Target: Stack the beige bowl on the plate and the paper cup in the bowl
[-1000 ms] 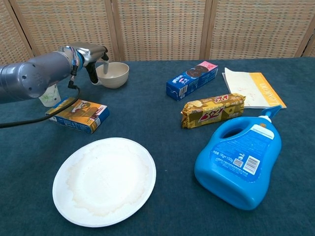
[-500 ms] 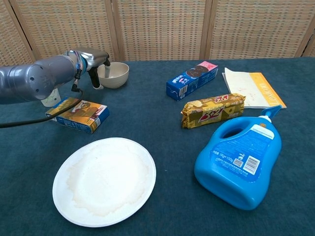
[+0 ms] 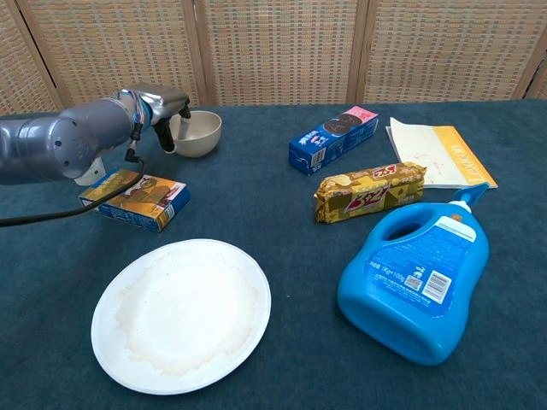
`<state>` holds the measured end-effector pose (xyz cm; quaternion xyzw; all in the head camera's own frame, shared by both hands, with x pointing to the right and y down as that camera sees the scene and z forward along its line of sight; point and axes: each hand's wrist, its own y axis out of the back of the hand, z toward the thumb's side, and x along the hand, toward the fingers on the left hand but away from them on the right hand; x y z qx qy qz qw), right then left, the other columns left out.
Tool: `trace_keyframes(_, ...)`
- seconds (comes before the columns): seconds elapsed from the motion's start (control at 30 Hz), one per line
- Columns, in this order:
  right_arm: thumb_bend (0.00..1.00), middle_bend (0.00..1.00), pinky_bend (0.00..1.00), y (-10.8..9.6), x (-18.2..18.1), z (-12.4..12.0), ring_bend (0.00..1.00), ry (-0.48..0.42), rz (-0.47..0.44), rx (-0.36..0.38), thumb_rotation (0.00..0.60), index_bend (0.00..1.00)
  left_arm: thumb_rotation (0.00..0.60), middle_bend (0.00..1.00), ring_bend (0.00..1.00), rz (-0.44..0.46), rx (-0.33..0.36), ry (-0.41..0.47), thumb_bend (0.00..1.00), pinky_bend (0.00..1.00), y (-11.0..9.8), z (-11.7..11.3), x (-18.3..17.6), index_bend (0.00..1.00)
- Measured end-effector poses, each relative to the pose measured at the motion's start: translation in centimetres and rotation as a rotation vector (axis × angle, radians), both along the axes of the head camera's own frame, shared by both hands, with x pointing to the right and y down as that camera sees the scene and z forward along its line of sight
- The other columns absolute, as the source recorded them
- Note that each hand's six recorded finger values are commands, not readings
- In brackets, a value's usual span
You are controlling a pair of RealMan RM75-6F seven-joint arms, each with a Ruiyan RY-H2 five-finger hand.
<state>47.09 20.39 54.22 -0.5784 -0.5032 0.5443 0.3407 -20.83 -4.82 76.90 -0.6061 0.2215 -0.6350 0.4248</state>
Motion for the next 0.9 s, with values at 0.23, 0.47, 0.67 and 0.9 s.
trace_keyframes(0.23, 0.15, 0.00, 0.00, 0.1, 0.0, -0.2, 0.00, 0.001, -0.001, 0.008, 0.600, 0.00, 0.600, 0.08, 0.00, 0.002, 0.012, -0.005, 0.41, 0.01, 0.0, -0.1, -0.3, 0.59)
trace_keyframes(0.47, 0.15, 0.00, 0.00, 0.1, -0.1, -0.2, 0.00, -0.004, -0.004, 0.007, 0.600, 0.00, 0.600, 0.09, 0.00, 0.003, 0.036, 0.007, 0.41, 0.01, -0.1, -0.4, -0.4, 0.61)
trace_keyframes(0.67, 0.15, 0.00, 0.00, 0.1, -0.3, -0.1, 0.00, -0.007, -0.011, 0.007, 0.600, 0.00, 0.600, 0.09, 0.00, 0.014, 0.078, 0.041, 0.41, 0.01, -0.4, -1.2, -0.1, 0.63)
trace_keyframes(0.9, 0.15, 0.00, 0.00, 0.1, -0.6, -0.3, 0.00, -0.013, -0.018, 0.015, 0.600, 0.00, 0.600, 0.09, 0.00, 0.048, 0.145, 0.105, 0.41, 0.01, -0.3, -2.5, 0.4, 0.64)
